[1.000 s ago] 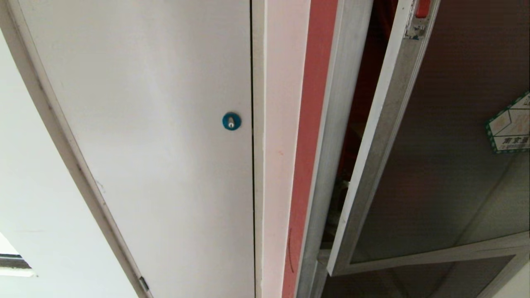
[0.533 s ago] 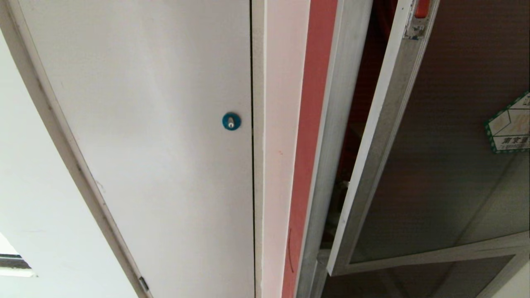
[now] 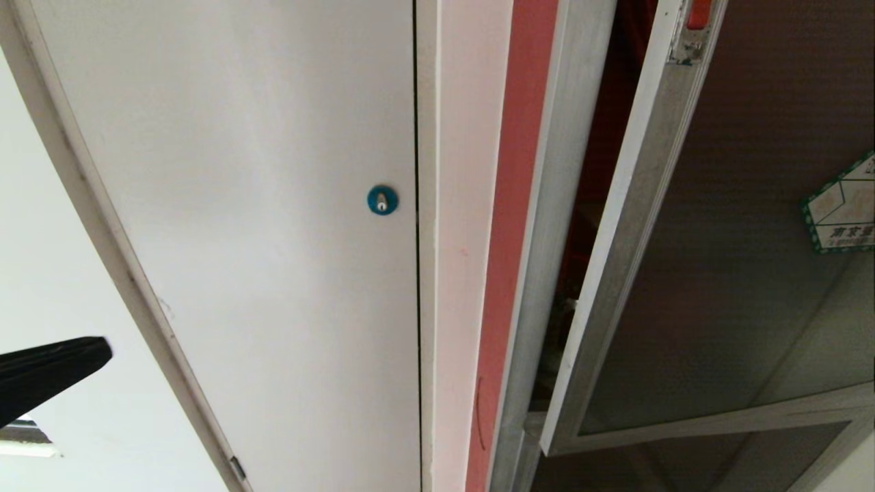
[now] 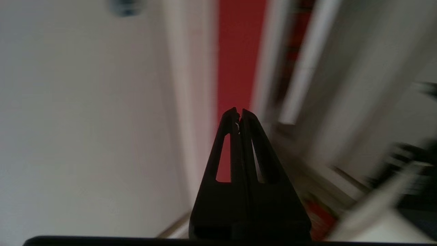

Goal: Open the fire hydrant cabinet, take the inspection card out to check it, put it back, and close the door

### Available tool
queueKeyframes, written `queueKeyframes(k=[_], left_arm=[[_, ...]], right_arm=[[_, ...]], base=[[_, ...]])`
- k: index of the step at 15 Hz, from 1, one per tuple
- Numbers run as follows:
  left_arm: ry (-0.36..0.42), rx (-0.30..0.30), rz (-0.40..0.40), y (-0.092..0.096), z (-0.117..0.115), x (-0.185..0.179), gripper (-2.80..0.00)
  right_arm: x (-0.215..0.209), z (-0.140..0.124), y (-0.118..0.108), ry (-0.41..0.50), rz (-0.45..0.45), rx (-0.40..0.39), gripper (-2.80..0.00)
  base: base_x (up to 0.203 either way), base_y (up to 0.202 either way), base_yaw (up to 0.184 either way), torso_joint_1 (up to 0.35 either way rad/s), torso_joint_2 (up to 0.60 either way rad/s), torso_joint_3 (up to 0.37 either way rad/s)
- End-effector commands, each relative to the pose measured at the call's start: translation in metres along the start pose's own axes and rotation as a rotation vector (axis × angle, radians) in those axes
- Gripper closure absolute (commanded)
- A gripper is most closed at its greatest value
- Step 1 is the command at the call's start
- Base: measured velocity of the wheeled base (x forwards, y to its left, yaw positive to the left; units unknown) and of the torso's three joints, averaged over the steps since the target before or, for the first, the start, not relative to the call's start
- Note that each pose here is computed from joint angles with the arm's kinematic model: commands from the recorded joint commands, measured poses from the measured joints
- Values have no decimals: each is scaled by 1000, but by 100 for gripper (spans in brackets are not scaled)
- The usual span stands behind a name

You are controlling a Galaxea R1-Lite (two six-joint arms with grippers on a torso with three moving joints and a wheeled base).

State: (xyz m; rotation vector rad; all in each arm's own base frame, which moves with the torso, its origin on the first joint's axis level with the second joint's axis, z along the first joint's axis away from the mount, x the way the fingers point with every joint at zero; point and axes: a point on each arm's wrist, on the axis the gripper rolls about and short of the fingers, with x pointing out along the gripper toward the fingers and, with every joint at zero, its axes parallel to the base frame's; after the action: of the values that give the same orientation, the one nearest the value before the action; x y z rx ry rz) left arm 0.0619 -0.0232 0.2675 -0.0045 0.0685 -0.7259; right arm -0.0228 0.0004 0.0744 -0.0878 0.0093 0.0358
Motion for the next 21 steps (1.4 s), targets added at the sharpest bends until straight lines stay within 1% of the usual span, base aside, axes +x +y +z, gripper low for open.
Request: queueKeyframes(k=[1, 2, 3, 4, 6, 7, 10, 12, 15, 17, 21], left_arm=[[131, -66, -181, 18, 9, 61, 0], [155, -68, -293, 13, 13, 86, 0], [167, -69, -384, 7, 15, 111, 0], [163, -68, -451, 1, 17, 134, 0], [137, -66, -554, -14, 17, 174, 0], [129, -64, -578, -18, 17, 191, 0], [98, -53, -617, -28, 25, 231, 0], [103, -49, -614, -38, 23, 248, 0], [102, -45, -632, -48, 22, 265, 0], [97, -39, -615, -53, 22, 275, 0], [95, -35, -608, -56, 20, 292, 0]], right_arm=[[0, 0, 0, 1, 2, -1, 0], [0, 0, 0, 1, 0, -1, 0], [0, 0, 0, 1, 2, -1, 0], [0, 0, 0, 1, 2, -1, 0], [0, 0, 0, 1, 0, -1, 0], [0, 0, 0, 1, 2, -1, 0], [0, 0, 0, 1, 2, -1, 0], [0, 0, 0, 1, 2, -1, 0], [0, 0, 0, 1, 1, -1, 0], [0, 0, 0, 1, 1, -1, 0], [0, 0, 0, 1, 0, -1, 0]], base=[[0, 0, 0, 0, 0, 0], [0, 0, 0, 0, 0, 0], [0, 0, 0, 0, 0, 0], [0, 0, 0, 0, 0, 0], [0, 0, 0, 0, 0, 0], [0, 0, 0, 0, 0, 0], [0, 0, 0, 0, 0, 0], [0, 0, 0, 0, 0, 0], [0, 0, 0, 0, 0, 0], [0, 0, 0, 0, 0, 0], [0, 0, 0, 0, 0, 0]])
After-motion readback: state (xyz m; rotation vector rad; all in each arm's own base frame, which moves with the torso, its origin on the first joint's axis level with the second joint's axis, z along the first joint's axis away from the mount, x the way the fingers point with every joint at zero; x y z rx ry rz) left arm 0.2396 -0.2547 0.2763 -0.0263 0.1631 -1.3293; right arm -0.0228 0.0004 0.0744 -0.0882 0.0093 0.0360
